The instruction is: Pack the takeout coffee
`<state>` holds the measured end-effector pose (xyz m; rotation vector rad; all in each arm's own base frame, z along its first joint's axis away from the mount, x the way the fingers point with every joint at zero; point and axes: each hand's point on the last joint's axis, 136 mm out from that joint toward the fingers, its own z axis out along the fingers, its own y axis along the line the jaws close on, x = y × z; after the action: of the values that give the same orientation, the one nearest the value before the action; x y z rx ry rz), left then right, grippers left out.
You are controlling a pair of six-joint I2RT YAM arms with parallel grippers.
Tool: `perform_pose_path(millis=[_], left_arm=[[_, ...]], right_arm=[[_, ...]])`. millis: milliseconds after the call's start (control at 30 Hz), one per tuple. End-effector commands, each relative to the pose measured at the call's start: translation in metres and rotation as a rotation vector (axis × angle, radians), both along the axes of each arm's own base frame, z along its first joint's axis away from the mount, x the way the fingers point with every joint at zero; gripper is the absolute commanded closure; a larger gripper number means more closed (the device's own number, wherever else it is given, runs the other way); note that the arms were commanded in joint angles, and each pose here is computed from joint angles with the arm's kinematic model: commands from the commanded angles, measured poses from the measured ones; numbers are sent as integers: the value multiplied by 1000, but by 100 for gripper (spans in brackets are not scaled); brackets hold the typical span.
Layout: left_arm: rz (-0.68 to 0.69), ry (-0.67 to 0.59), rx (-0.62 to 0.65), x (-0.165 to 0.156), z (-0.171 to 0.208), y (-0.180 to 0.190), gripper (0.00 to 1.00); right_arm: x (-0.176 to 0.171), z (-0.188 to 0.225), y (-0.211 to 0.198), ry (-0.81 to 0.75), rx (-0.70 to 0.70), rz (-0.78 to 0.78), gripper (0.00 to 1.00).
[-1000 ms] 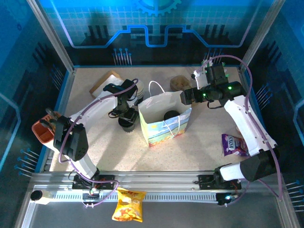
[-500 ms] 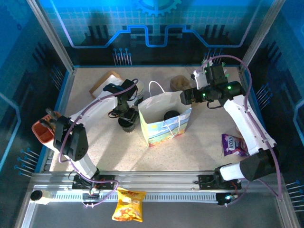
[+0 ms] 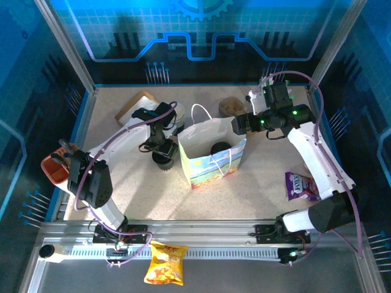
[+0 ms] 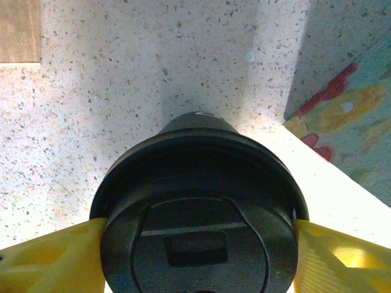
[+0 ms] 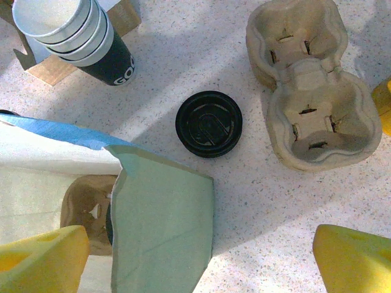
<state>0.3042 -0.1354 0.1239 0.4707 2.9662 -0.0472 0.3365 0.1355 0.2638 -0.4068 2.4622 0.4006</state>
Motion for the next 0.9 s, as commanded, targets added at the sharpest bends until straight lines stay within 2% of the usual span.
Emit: perform_pose_path(millis=[0,233,500,667,867], left_arm=[[-4,18,-27,-13,9,4,39],[50,-85,-75,-11,45,21,41],[92,-238,-125,-9,106,40,42],[82,-336,-166,-10,149,39,43],[27,-462,-255,-19,204,29,44]], right_arm=[[-2,-1,-1,11,16,11,5],[-6,7,6,9,61,27,5],[-13,10,13,24,72,42,6],[-16,4,14,42,45,38,8],[-17,-1,16,64,-19,31,15]])
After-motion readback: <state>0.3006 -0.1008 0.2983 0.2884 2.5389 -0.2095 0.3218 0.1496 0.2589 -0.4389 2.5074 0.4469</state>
